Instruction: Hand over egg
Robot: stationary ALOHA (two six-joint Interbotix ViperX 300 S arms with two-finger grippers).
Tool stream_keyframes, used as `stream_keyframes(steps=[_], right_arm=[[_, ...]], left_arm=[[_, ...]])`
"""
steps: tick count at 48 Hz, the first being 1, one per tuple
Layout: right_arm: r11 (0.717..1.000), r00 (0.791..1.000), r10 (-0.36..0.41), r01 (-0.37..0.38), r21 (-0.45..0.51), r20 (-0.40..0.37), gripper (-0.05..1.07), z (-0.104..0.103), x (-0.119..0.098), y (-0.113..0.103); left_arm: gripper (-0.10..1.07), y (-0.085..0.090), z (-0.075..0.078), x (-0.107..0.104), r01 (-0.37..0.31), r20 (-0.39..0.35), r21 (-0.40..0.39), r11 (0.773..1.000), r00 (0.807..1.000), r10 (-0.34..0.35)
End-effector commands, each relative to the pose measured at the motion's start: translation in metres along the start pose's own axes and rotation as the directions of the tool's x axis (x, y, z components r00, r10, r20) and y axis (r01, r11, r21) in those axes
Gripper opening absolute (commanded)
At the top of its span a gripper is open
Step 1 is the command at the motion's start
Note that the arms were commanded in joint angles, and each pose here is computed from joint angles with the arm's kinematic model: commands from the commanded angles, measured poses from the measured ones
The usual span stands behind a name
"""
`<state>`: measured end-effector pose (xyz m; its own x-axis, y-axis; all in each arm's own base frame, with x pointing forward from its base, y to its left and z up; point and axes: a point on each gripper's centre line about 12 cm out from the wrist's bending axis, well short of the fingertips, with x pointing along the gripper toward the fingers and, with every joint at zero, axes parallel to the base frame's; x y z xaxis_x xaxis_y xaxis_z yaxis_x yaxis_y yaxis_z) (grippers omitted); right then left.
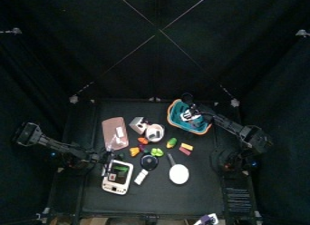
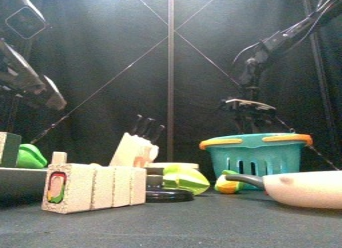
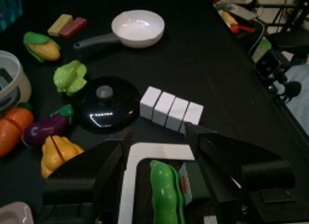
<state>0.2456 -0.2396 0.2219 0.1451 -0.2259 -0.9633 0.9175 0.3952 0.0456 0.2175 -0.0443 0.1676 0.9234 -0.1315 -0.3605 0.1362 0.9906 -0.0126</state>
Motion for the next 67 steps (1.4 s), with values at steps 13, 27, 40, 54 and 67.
stream_keyframes(steps=[13,27,40,54,67], right_arm=[[0.986,0.989,0.082,-0.063,-0.153,0.126,0.72,-0.028,-0.045,0.032],[0.951,0.956,0.230,-0.180,-0.252,0.183,0.72,-0.064,-0.072,0.056],[0.886,0.855,0.447,-0.383,-0.261,0.262,0.72,-0.093,-0.088,0.064],[0.815,0.726,0.579,-0.503,-0.289,0.371,0.72,-0.120,-0.082,0.061],[0.765,0.677,0.643,-0.547,-0.339,0.358,0.72,-0.139,-0.069,0.072]], left_arm=[[0.87,0.018,0.030,0.022,-0.084,0.090,0.008,0.996,0.992,0.083],[0.87,0.038,0.054,0.040,-0.166,0.200,0.001,0.986,0.966,0.163],[0.87,0.047,0.058,0.064,-0.206,0.236,0.016,0.978,0.952,0.196],[0.87,0.060,0.065,0.109,-0.236,0.251,0.029,0.971,0.942,0.221],[0.88,0.070,0.065,0.138,-0.262,0.274,0.030,0.965,0.930,0.244]])
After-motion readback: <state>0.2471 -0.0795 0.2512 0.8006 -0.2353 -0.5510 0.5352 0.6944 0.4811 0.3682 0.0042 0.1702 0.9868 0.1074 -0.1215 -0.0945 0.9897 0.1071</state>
